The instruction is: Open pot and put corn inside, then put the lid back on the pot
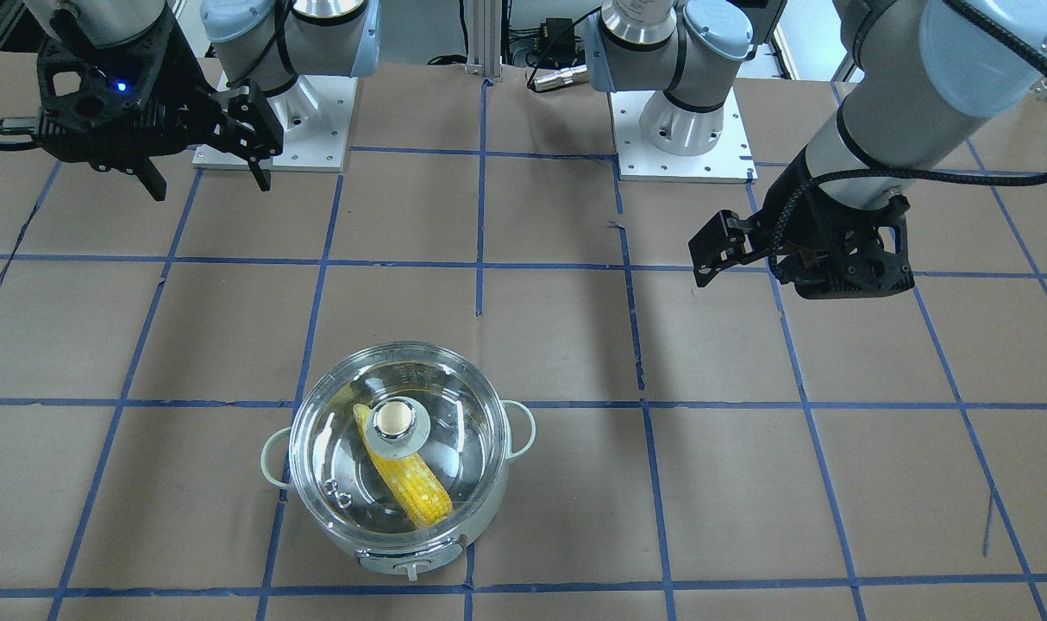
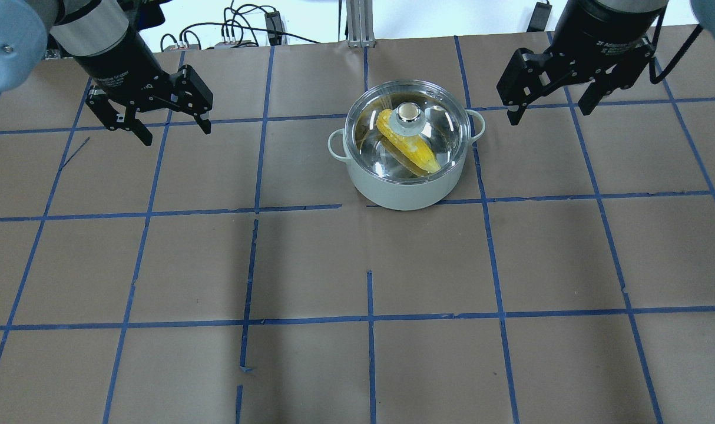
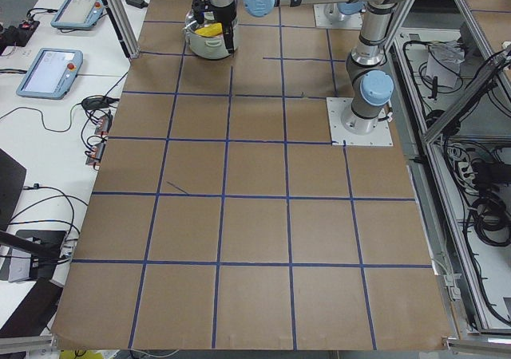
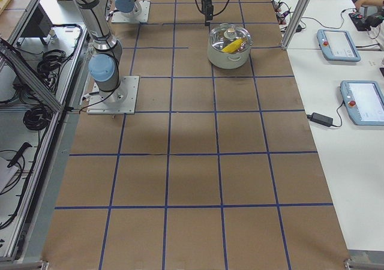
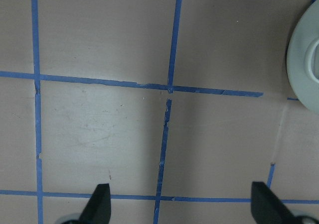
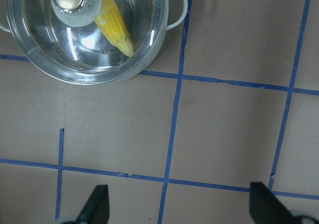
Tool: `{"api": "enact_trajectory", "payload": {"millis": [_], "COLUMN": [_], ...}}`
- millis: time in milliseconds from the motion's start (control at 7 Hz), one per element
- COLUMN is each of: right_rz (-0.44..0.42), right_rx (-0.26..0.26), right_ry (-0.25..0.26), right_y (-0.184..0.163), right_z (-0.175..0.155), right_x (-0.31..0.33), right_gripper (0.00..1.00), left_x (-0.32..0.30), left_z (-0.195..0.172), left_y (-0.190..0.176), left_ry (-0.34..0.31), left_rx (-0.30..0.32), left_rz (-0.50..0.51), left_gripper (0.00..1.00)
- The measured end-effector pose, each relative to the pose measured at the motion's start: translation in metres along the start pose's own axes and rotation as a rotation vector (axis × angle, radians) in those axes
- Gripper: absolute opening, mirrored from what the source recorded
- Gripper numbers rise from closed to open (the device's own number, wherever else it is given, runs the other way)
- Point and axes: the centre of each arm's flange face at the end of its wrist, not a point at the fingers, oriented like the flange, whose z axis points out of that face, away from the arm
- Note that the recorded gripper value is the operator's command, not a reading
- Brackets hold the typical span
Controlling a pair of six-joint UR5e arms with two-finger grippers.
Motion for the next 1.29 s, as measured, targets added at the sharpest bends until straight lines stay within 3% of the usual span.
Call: {"api": "enact_trajectory", "payload": {"millis": [714,1286], "right_rz": [0.000,0.002], "right_rx": [0.017,0.022], "right_ry": [0.005,0.006], "right_y": [0.000,0.000], "right_z": [0.050,0.054], "right_x": [0.001,0.002], "right_gripper": [1.00,1.00], "left_x": [0.000,0.000], "left_z": [0.000,-0.002], "left_y": [0.001,0.002], "left_ry": [-0.001,-0.004], "left_rx": [0.003,0.004], "left_rz": [0.002,0.003], "left_gripper": [1.00,1.00]}}
